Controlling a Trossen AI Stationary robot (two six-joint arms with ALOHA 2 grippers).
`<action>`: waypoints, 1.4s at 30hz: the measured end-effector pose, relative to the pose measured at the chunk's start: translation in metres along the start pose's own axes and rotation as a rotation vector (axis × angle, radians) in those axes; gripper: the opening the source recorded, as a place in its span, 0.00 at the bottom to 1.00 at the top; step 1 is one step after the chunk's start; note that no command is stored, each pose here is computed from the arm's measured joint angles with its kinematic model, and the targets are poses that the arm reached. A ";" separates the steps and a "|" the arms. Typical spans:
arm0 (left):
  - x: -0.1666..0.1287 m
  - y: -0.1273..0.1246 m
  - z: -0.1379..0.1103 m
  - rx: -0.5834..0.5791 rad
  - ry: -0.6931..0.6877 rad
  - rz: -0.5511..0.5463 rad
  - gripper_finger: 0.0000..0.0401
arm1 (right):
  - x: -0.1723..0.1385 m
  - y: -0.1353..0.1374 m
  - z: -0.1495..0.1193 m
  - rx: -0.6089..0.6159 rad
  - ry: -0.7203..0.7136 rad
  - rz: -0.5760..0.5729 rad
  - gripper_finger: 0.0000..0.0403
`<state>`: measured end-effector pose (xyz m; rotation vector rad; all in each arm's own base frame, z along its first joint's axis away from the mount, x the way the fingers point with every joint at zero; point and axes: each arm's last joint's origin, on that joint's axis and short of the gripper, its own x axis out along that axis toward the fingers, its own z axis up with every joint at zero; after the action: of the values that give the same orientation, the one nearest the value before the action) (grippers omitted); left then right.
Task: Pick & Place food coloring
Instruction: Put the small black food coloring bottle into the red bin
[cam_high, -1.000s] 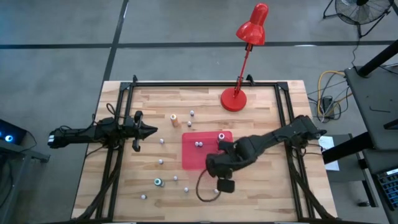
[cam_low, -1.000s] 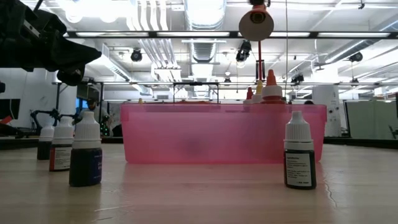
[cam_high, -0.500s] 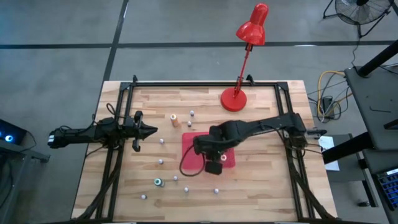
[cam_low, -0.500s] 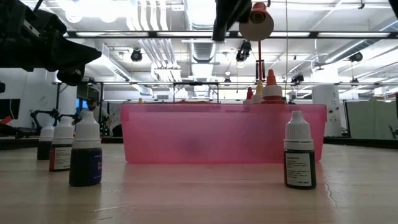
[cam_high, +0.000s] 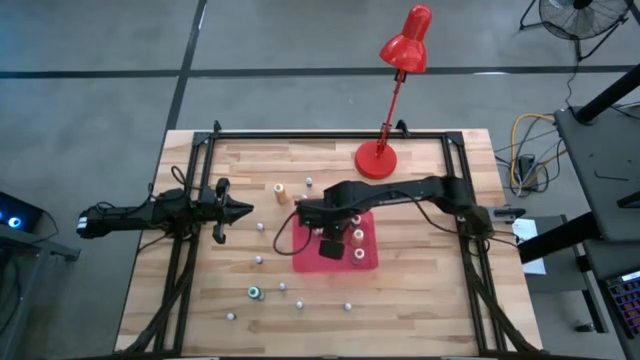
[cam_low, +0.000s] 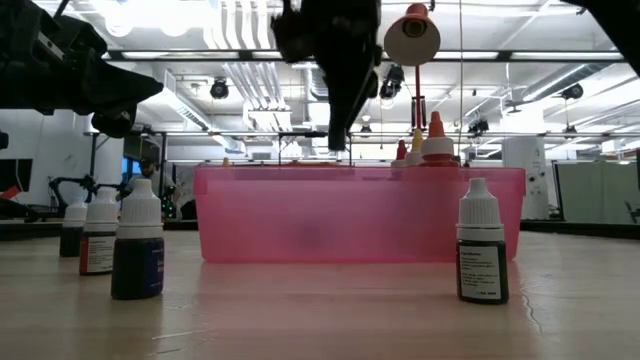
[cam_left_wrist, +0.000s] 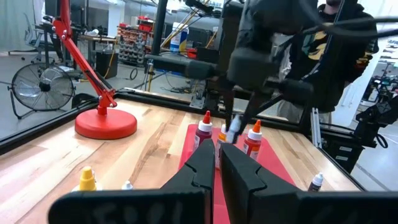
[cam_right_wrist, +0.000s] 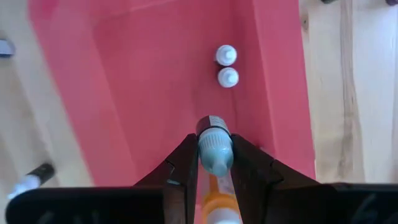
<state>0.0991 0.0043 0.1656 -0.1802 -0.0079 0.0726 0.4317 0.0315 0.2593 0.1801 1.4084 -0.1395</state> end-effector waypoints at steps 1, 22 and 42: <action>0.000 0.000 0.000 0.000 0.000 0.000 0.00 | 0.003 -0.002 0.001 0.002 0.004 -0.003 0.17; 0.000 0.000 0.000 0.000 0.000 0.000 0.00 | 0.072 -0.024 -0.003 0.053 0.046 0.017 0.17; 0.000 0.000 0.000 0.000 0.000 0.000 0.00 | 0.085 -0.026 -0.005 0.034 0.026 0.021 0.17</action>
<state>0.0991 0.0043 0.1656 -0.1802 -0.0077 0.0728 0.4351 0.0074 0.1740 0.2260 1.4303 -0.1444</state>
